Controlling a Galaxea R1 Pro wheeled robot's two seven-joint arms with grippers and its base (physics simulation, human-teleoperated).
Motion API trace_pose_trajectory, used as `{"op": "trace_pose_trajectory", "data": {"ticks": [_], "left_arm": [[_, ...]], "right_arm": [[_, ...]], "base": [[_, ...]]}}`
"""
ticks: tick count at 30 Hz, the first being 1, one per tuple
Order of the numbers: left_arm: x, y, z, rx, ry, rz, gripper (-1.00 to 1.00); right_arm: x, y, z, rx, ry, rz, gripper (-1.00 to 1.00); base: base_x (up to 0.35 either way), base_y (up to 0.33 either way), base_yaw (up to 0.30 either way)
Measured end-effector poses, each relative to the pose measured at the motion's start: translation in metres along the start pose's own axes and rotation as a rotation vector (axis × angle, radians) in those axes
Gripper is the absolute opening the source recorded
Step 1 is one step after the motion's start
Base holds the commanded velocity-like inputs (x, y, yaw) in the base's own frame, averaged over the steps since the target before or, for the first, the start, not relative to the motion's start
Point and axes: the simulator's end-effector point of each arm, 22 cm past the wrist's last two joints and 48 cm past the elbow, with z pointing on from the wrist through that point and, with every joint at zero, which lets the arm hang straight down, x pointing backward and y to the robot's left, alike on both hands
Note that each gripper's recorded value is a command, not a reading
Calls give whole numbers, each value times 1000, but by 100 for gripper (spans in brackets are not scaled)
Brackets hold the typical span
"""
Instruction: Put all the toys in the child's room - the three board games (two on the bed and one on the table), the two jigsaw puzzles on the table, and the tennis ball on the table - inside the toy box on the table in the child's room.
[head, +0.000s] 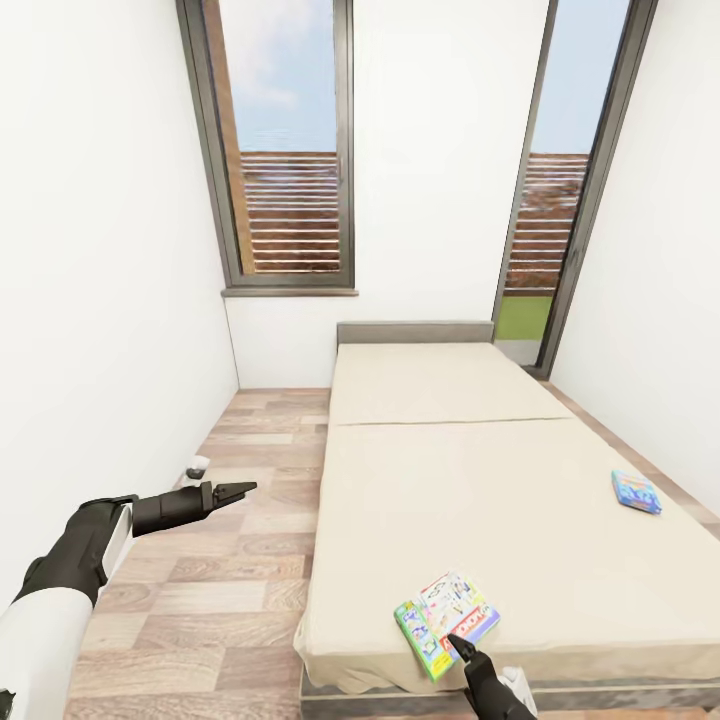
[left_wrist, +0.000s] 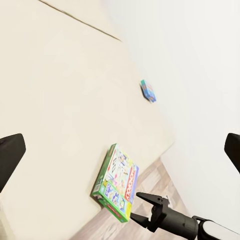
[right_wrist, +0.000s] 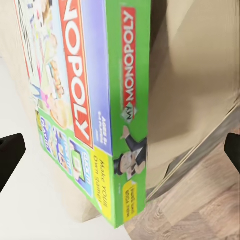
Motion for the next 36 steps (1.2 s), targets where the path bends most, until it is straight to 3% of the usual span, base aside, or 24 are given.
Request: {"op": "trace_pose_trajectory", "data": {"ticks": [11, 36], "left_arm": [[15, 14, 3, 3, -1, 0, 100], [16, 15, 3, 3, -1, -2, 100]], "right_arm": [[3, -19, 11, -1, 0, 1, 100], [5, -17, 12, -4, 2, 3, 100]], "base": [[0, 0, 0], [16, 0, 0]]}}
